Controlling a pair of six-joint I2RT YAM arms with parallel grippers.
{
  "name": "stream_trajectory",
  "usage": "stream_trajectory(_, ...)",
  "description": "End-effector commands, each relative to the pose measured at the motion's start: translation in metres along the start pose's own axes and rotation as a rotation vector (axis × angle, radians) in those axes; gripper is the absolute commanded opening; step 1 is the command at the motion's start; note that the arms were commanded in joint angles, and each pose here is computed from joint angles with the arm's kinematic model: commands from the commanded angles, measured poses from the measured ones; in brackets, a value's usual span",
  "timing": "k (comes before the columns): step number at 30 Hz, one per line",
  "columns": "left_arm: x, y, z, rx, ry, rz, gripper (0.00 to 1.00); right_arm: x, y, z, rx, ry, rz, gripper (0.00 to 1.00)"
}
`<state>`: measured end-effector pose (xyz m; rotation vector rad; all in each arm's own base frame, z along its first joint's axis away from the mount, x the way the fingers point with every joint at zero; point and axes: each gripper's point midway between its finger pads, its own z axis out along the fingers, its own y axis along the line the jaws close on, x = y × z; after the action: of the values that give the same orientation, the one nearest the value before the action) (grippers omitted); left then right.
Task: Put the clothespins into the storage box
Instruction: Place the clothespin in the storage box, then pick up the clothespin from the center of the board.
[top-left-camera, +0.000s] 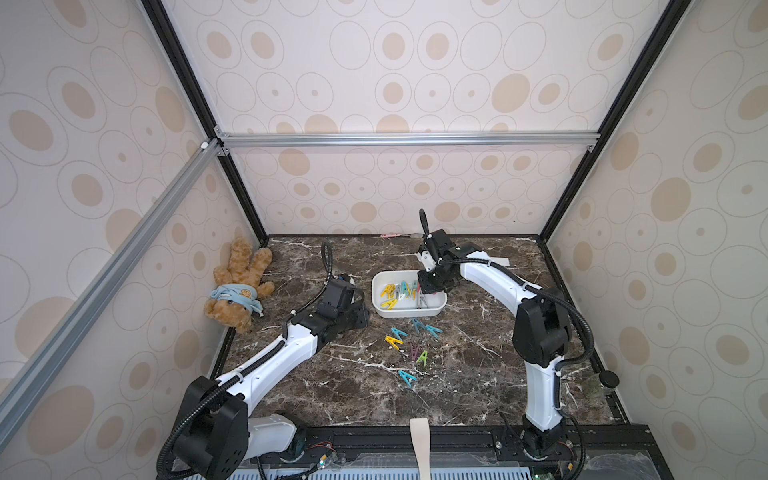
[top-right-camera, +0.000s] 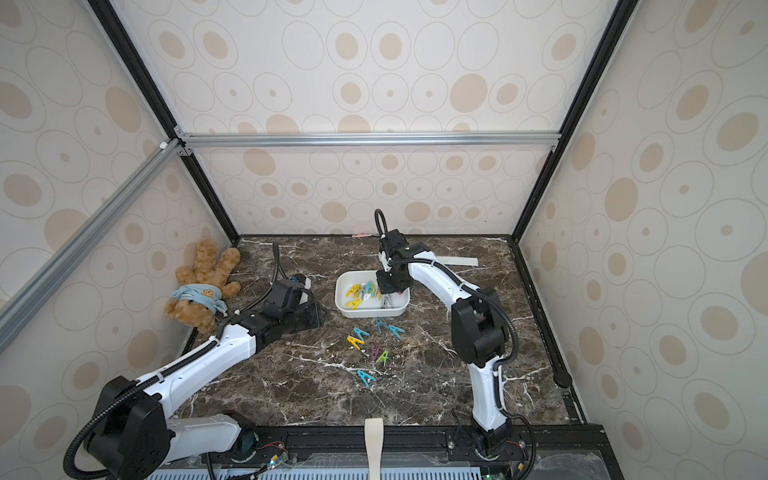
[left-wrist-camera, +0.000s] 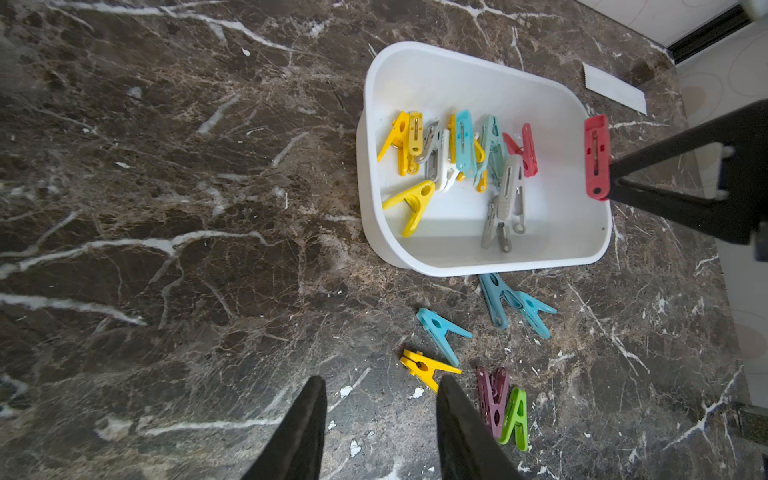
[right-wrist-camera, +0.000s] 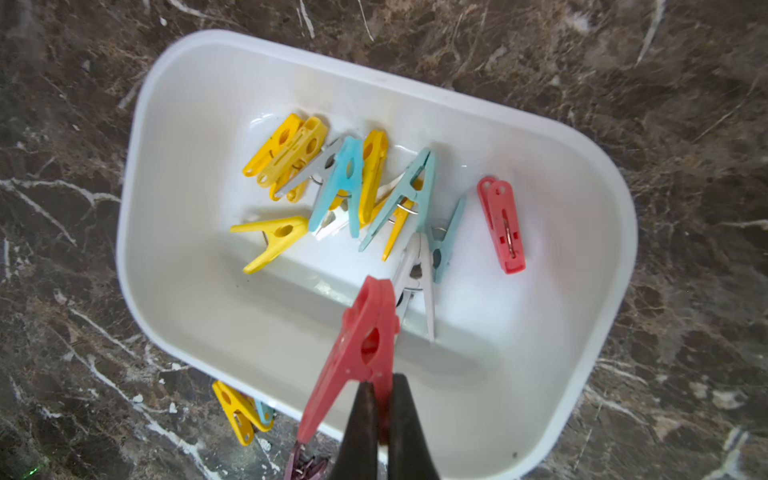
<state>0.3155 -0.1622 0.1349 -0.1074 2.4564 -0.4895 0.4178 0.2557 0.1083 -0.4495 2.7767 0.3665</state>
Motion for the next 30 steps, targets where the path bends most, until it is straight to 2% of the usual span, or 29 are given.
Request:
stream_trajectory(1,0.004,0.009,0.0,-0.044,0.024,-0.019,0.44,0.002,0.004,0.009,-0.014,0.029,-0.038,0.0)
stream_trajectory(6,0.013,0.01,0.009,-0.046,0.075,-0.021,0.44,0.003,-0.002,0.035,-0.018,0.066,-0.021,0.0)
stream_trajectory(10,0.019,0.008,0.011,-0.039,0.112,-0.021,0.45,-0.002,-0.009,0.039,-0.021,0.065,-0.003,0.01)
stream_trajectory(13,0.024,0.009,0.013,-0.041,0.143,-0.016,0.47,-0.009,-0.012,0.034,-0.014,0.044,0.0,0.12)
stream_trajectory(15,0.025,0.008,0.014,-0.045,0.16,-0.013,0.47,-0.014,-0.013,0.028,-0.015,0.03,-0.003,0.22)
stream_trajectory(17,0.026,0.007,0.017,-0.045,0.177,-0.012,0.47,-0.018,-0.01,0.02,-0.022,0.017,-0.01,0.26)
stream_trajectory(23,0.031,-0.003,0.023,-0.037,0.214,0.001,0.47,-0.024,0.002,-0.019,-0.062,-0.035,-0.034,0.28)
stream_trajectory(30,0.035,-0.025,0.023,-0.041,0.244,0.056,0.46,-0.007,0.02,-0.053,-0.157,-0.094,-0.033,0.28)
